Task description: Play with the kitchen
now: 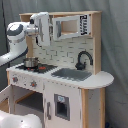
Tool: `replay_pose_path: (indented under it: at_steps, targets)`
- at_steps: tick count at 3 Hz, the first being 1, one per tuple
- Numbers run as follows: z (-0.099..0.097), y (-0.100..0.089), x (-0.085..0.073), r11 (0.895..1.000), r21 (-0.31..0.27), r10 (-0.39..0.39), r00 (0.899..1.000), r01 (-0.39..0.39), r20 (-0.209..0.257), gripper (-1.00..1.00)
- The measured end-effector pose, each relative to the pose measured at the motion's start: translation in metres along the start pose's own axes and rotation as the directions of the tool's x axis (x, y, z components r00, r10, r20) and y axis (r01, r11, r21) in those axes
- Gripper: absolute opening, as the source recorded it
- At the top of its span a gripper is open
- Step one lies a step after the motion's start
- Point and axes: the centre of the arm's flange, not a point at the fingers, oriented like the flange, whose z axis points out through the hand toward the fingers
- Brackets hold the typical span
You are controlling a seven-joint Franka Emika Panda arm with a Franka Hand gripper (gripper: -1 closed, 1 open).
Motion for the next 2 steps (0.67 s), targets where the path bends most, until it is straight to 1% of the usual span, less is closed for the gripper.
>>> replay_pose_path:
  at_steps: [1, 2]
  targets:
    - [-0.015, 0.001, 0.000, 0.999, 0.035, 0.002, 1.000, -0.001, -0.028, 1.00]
    - [-0.029, -0.004, 0.007, 0.994, 0.106, 0.006, 0.993, 0.006, -0.116, 1.00]
